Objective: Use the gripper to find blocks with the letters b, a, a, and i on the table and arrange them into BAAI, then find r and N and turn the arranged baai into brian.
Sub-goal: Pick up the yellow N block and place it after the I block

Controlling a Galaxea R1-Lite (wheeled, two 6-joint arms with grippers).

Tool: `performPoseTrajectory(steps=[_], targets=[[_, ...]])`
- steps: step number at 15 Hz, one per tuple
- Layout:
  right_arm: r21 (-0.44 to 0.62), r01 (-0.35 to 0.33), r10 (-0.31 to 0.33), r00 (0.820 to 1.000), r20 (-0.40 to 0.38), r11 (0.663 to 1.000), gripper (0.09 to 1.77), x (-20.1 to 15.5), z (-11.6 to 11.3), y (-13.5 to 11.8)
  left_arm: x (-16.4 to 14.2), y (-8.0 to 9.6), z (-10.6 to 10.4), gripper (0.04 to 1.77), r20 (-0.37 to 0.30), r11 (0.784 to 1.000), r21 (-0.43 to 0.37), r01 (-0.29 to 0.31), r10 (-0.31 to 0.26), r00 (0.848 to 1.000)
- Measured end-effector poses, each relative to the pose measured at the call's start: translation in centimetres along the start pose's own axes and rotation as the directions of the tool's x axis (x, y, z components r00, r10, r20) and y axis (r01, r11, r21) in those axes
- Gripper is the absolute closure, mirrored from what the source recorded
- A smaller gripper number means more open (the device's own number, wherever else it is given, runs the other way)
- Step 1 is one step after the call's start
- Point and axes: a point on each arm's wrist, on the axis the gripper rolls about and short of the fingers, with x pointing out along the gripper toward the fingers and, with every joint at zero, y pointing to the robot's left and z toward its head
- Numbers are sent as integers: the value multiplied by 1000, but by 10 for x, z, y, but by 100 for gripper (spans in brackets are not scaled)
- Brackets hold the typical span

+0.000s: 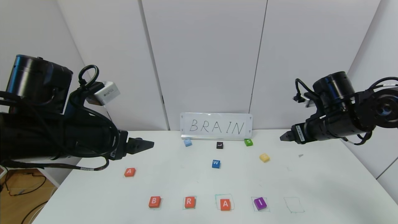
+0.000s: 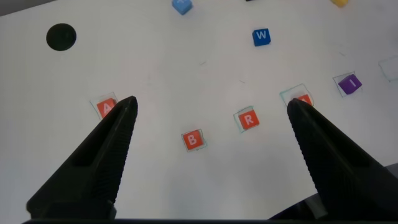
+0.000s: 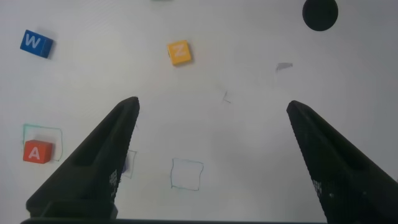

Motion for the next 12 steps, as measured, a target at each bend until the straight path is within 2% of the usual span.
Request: performPoseTrajectory(steps=[4, 9, 12], targets=[[-48, -19, 16, 999, -51, 999, 15, 22, 13, 5, 0, 0, -2, 9, -5, 1000, 9, 1, -1, 1000], [-146, -81, 63, 990, -124, 986, 15, 52, 22, 6, 1, 0, -2, 9, -4, 1000, 11, -1, 1, 1000], [-166, -100, 74, 985, -154, 981, 15, 71, 28, 10, 2, 0, -2, 9, -6, 1000, 11, -2, 2, 1000]])
